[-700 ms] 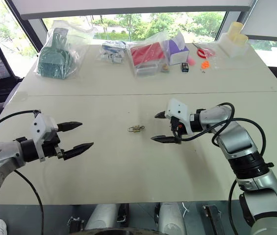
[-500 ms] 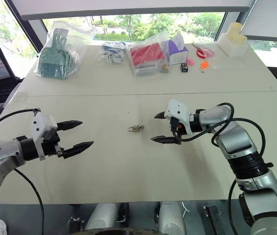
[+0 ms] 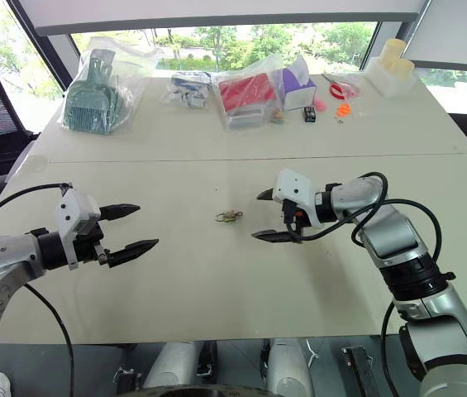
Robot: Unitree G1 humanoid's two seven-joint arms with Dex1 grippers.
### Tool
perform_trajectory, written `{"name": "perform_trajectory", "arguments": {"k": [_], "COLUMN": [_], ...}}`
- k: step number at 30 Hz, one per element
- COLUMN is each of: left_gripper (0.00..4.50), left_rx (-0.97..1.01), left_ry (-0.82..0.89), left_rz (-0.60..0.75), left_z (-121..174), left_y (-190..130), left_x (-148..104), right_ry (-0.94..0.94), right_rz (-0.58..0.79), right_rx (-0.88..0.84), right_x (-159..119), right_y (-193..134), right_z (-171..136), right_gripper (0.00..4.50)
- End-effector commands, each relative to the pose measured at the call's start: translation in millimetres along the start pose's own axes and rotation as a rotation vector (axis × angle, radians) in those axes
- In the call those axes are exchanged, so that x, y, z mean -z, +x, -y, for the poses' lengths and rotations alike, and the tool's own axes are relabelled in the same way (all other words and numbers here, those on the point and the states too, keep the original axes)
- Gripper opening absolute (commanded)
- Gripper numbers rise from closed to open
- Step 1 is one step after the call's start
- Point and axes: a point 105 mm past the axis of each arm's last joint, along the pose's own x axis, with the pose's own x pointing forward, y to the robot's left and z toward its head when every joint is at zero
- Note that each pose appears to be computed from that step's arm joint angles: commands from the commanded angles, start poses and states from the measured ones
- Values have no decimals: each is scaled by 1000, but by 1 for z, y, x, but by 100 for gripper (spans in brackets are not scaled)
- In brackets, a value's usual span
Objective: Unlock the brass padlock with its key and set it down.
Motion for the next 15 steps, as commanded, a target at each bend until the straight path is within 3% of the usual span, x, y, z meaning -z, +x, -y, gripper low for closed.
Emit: {"name": "perform_trajectory", "arguments": {"k": [1, 10, 15], "left_gripper": [449, 449, 449], "left_rx": [-1, 29, 146], "left_ry": [29, 36, 34], "left_rz": [10, 13, 21], "left_z": [1, -3, -4], "left_y": [-2, 13, 49], "left_x": [-5, -4, 4], "right_ry": [-52, -42, -40], "right_rz": [15, 23, 24], "right_rx": [7, 25, 37], "right_x": [-10, -10, -11], "right_y": [0, 1, 0], "right_z": [4, 2, 3], "right_gripper": [450, 450, 450]}}
